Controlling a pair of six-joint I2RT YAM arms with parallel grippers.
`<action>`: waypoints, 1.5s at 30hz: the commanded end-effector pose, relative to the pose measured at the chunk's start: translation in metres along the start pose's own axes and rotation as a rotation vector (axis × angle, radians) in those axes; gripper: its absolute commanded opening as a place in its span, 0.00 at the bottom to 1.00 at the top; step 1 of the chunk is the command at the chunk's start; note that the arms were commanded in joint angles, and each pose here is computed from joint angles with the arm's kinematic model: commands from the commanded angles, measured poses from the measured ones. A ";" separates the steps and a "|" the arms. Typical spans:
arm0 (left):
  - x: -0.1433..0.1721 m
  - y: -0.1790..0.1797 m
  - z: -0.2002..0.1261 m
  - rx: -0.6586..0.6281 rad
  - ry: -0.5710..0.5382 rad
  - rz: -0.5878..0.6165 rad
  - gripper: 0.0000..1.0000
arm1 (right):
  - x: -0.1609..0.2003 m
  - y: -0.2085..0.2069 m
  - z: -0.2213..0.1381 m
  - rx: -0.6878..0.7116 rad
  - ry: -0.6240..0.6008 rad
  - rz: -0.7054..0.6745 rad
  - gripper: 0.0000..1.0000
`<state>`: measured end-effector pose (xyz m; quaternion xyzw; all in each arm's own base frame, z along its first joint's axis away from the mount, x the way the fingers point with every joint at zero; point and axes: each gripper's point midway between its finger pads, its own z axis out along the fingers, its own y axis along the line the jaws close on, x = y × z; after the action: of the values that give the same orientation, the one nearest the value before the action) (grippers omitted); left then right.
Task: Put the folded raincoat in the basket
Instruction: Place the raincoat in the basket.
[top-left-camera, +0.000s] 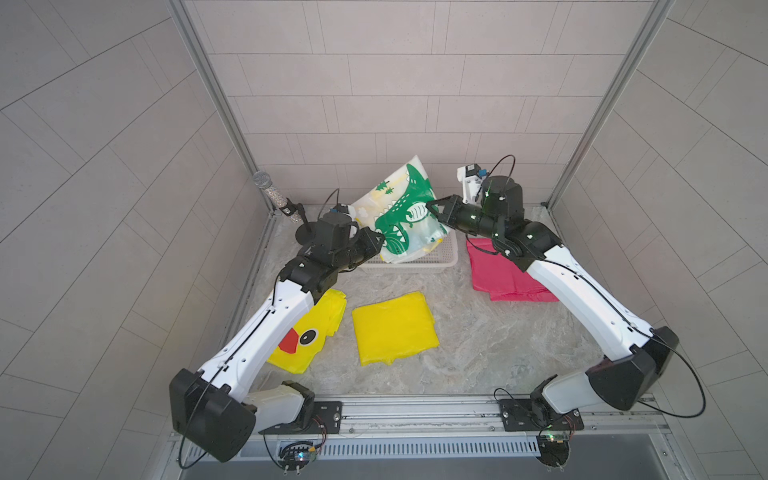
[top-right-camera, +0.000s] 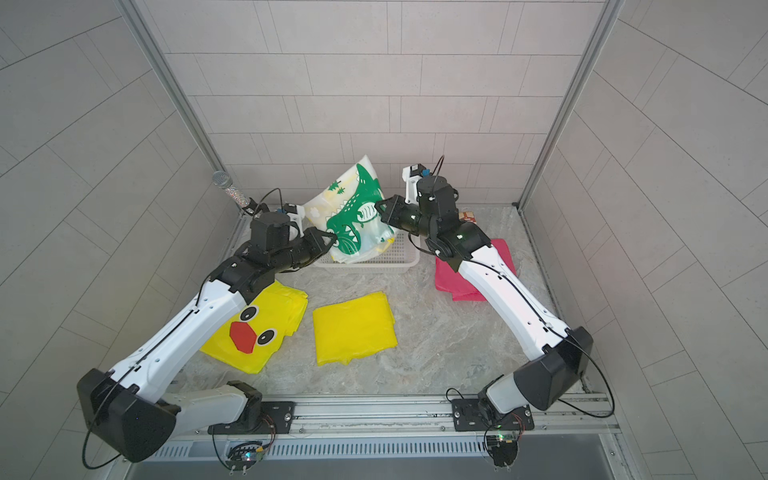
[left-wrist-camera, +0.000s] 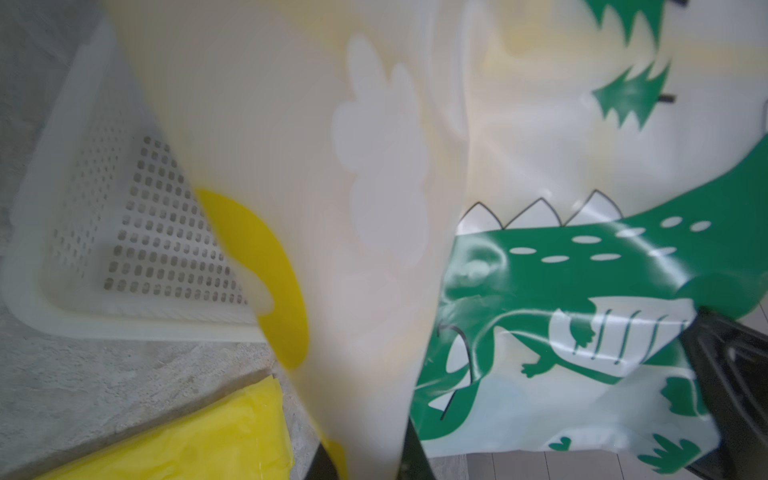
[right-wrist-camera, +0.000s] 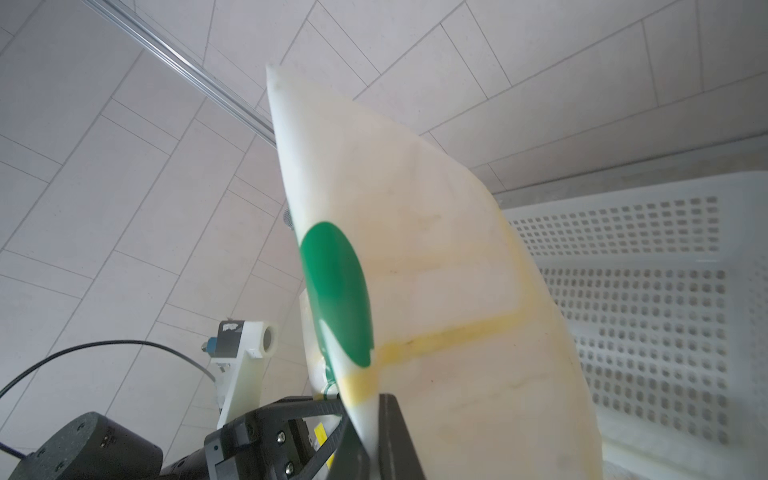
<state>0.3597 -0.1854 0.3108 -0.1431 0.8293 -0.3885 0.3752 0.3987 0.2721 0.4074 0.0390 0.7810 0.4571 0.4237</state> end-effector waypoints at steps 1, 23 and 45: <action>-0.036 0.000 -0.001 0.037 -0.033 0.027 0.12 | -0.017 0.016 0.039 -0.103 -0.056 0.047 0.00; -0.093 0.095 0.113 0.021 0.067 -0.044 0.07 | 0.023 -0.137 0.159 0.030 -0.052 0.272 0.00; -0.034 0.126 0.164 -0.073 0.224 0.002 0.19 | 0.063 -0.221 0.120 0.307 -0.001 0.283 0.00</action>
<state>0.4984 -0.1690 0.1549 -0.1306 0.8870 -0.3680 0.2466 0.5279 0.2527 0.1730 0.2258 0.8168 0.3983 0.3510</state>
